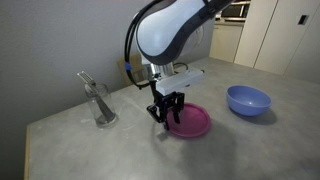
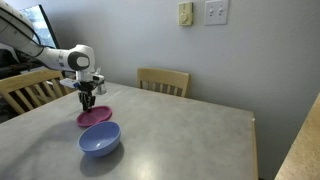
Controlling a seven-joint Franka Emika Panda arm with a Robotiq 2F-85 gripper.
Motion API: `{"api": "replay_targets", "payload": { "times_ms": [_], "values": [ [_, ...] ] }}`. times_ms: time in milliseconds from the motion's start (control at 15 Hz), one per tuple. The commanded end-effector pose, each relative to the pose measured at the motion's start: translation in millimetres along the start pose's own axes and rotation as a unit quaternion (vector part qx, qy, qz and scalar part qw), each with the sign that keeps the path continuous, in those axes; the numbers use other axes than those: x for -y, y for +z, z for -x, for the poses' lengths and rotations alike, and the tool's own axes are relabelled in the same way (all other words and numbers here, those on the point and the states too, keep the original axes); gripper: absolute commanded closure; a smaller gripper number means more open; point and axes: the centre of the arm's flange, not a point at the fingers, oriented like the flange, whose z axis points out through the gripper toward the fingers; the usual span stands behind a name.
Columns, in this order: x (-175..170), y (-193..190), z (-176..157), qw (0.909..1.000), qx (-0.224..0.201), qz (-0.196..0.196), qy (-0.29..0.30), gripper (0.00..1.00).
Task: Put the plate on top of the bowl
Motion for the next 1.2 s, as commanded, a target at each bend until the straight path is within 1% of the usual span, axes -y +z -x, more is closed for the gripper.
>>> {"api": "replay_targets", "payload": {
  "times_ms": [0,67,400,467,533,600,667,733,800,933,1000,1133],
  "values": [
    [-1,4,-13,0.9999,0.005,0.005,-0.010,0.56],
    [-1,4,-14,0.9999,0.005,0.005,-0.010,0.58],
    [-2,11,-20,0.9999,0.008,0.004,-0.011,0.58],
    [-1,11,-22,0.9999,0.007,0.005,-0.011,0.62],
    [-1,9,-22,0.9999,0.008,0.005,-0.013,0.80],
    [-1,9,-23,0.9999,0.008,0.006,-0.013,0.87],
    [0,8,-23,0.9998,0.008,0.006,-0.014,0.88],
    [0,8,-23,0.9998,0.009,0.007,-0.015,0.95],
    [0,5,-23,0.9998,0.010,0.007,-0.015,1.00],
    [-1,5,-23,0.9998,0.009,0.007,-0.015,1.00],
    [-2,5,-22,0.9998,0.009,0.006,-0.015,0.97],
    [-2,5,-21,0.9998,0.009,0.006,-0.015,0.97]
  ]
}}
